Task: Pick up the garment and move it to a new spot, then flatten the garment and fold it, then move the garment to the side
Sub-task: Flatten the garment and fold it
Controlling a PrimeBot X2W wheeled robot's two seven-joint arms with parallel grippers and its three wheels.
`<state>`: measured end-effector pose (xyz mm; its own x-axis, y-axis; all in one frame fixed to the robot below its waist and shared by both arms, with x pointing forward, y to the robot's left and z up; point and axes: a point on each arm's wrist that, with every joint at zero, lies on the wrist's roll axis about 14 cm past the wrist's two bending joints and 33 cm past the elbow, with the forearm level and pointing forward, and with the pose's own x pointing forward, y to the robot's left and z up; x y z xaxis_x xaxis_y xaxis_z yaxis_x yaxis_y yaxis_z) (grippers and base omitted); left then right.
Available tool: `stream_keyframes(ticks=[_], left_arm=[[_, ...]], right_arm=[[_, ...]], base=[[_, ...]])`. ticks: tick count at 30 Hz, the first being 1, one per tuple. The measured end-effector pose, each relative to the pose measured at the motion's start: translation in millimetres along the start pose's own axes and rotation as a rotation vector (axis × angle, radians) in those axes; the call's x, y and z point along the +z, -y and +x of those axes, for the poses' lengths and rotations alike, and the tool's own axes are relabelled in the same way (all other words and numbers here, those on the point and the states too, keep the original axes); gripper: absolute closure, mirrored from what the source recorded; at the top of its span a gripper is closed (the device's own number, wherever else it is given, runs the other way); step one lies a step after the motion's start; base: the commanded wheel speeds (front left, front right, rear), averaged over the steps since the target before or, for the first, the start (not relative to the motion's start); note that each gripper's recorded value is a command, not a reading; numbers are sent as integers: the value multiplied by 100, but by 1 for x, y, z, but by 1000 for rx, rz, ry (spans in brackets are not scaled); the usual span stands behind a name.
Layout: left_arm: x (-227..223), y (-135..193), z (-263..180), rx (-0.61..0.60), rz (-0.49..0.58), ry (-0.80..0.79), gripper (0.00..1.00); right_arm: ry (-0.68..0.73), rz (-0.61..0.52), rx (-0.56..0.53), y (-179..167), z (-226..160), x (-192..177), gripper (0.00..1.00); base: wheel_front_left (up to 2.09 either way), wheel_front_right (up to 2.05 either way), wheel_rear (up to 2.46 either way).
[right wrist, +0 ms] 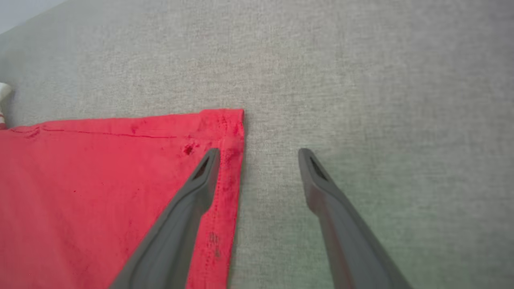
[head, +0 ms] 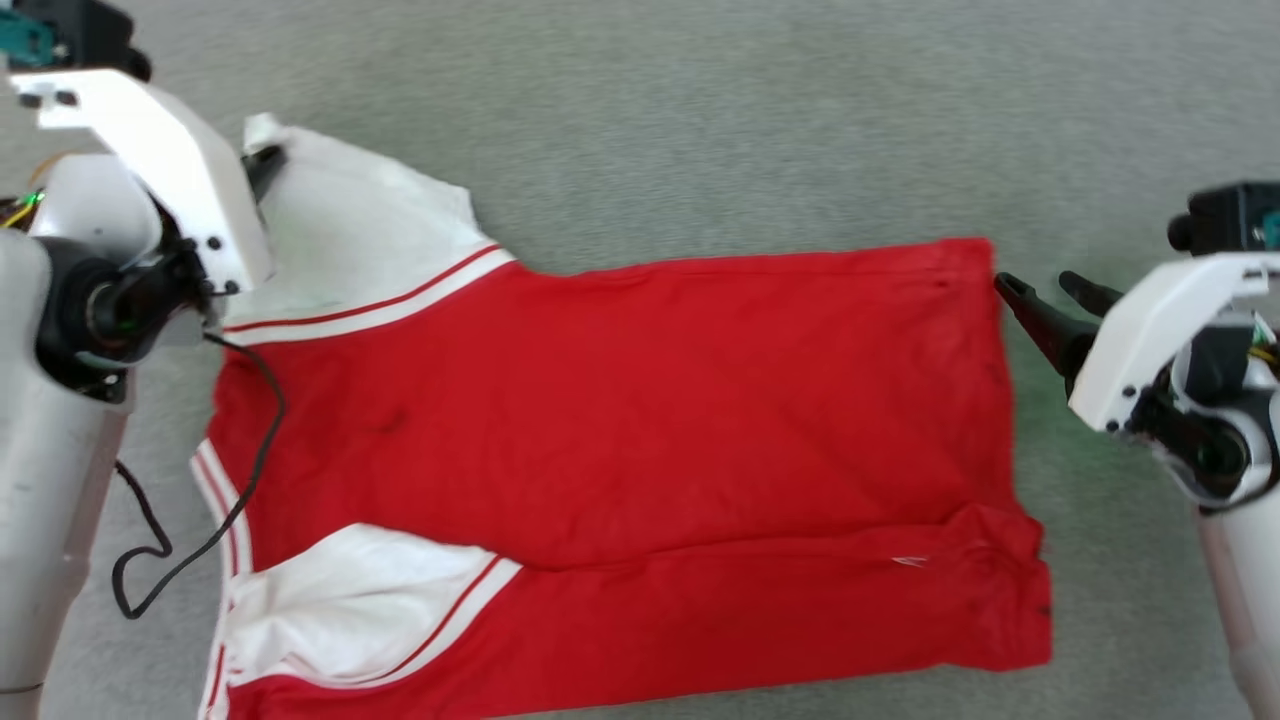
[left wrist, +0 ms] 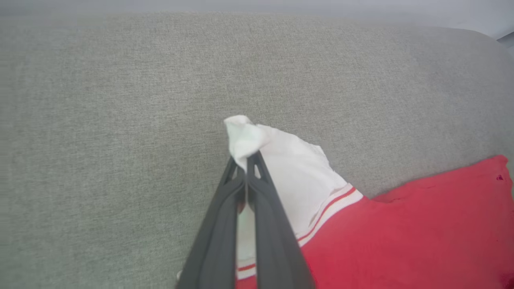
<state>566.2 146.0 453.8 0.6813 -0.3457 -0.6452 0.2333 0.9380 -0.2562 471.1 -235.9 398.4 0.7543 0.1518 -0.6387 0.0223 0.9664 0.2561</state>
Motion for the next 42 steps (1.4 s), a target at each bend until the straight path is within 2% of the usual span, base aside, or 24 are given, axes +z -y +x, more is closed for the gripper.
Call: stream_keyframes(ticks=[11,14,20,24,29,35,42], left_arm=[[0,-6,-6,10,34,32,100],[0,-7,-8,12,34,34,100],[6,-11,-17,25,20,71,100],[1,-19,-40,45,-37,131,100],[-14,-26,-69,74,-99,185,100],[-59,-30,-103,106,-188,205,100],[-134,-29,-129,144,-307,142,100]], right_arm=[[-301,-49,28,-15,40,-20,0],[-341,-61,25,-16,41,-23,100],[-335,-97,15,-17,37,-16,100],[-182,-130,25,-25,18,15,100],[-83,-135,26,-25,-9,21,100],[-7,-120,40,-31,-41,5,100],[-16,-58,54,-35,-66,-40,100]], base=[[0,0,0],[0,0,0],[0,0,0],[0,0,0],[0,0,0],[0,0,0],[0,0,0]])
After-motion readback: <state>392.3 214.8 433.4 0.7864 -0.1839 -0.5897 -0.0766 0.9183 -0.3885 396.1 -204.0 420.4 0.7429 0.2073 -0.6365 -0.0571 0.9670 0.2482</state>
